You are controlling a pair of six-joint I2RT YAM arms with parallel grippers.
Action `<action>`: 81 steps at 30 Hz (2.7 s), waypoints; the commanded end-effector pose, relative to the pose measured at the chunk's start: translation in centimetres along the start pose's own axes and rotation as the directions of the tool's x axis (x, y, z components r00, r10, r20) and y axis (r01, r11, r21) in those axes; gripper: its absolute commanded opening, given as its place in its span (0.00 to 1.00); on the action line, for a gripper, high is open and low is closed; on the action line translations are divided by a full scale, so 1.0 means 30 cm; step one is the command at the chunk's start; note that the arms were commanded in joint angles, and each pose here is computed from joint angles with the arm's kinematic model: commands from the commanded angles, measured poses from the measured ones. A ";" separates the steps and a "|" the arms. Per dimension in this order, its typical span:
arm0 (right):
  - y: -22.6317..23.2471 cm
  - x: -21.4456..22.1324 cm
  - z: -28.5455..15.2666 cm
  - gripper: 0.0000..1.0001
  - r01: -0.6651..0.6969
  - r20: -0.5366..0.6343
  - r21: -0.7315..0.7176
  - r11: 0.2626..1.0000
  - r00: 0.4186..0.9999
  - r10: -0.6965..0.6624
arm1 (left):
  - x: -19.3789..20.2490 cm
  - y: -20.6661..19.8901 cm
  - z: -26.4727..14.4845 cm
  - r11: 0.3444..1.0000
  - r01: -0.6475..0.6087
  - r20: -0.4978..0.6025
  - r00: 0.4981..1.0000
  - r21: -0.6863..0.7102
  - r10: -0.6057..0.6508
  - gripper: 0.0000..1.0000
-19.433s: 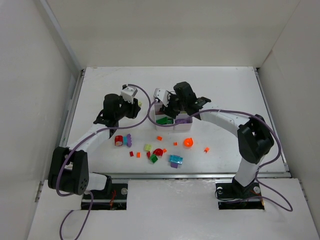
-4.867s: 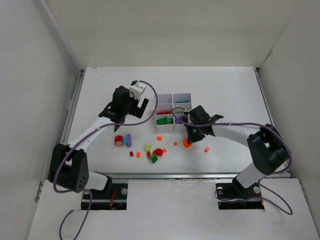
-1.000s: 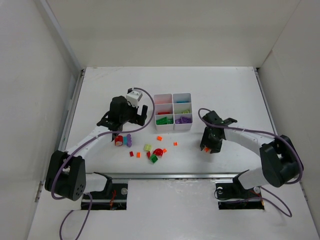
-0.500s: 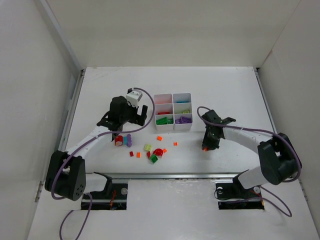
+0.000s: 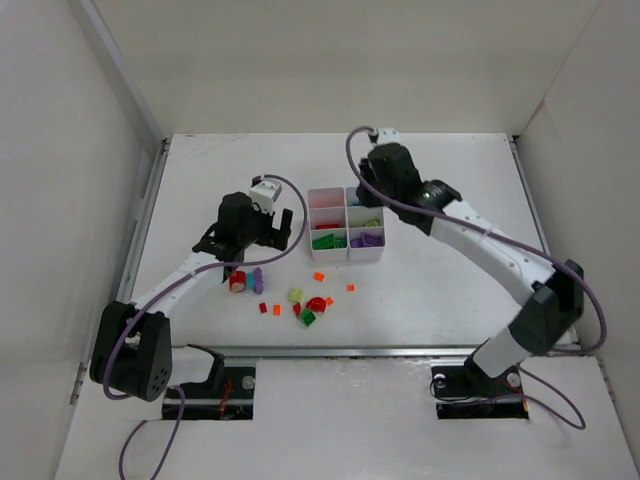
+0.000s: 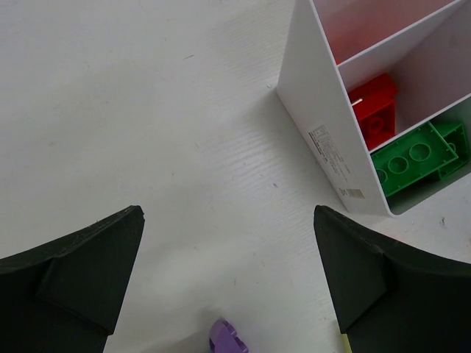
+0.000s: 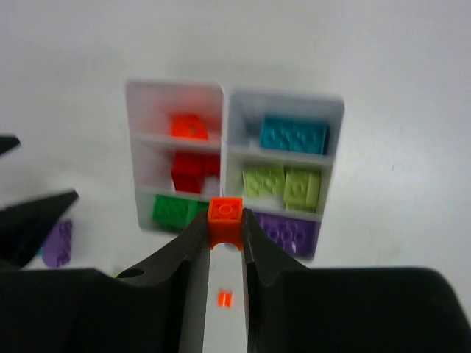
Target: Sort the legos into containers by color
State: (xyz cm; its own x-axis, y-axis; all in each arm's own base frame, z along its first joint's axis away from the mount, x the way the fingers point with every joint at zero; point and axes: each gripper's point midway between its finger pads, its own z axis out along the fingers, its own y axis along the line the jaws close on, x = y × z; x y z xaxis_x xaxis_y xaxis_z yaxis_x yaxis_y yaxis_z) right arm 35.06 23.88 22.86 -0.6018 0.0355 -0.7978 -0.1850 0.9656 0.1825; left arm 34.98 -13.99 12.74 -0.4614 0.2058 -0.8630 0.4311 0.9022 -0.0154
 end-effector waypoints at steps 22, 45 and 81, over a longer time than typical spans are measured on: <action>0.231 -0.110 0.410 0.00 0.180 -0.012 -0.124 0.976 0.983 -0.183 | -0.040 0.042 -0.016 0.999 0.036 0.073 0.997 -0.039 -0.033 1.00; 0.266 -0.143 0.244 0.57 0.251 0.032 -0.190 0.949 0.968 -0.249 | -0.042 0.041 -0.023 0.999 0.036 0.073 0.997 -0.039 -0.033 1.00; 0.128 0.670 0.120 0.56 0.365 -0.428 -0.299 0.882 0.775 -0.466 | -0.018 -0.037 -0.041 1.000 -0.012 0.062 0.998 0.020 0.010 1.00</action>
State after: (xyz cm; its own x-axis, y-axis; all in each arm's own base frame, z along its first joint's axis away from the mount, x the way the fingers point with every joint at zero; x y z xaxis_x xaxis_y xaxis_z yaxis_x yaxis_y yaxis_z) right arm 23.71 26.76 3.83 -0.7329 -0.5656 -0.3781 -0.6074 0.7943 -0.0109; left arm 33.95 -14.42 12.76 -0.4449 0.1959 -0.8739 0.4435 0.8959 -0.0249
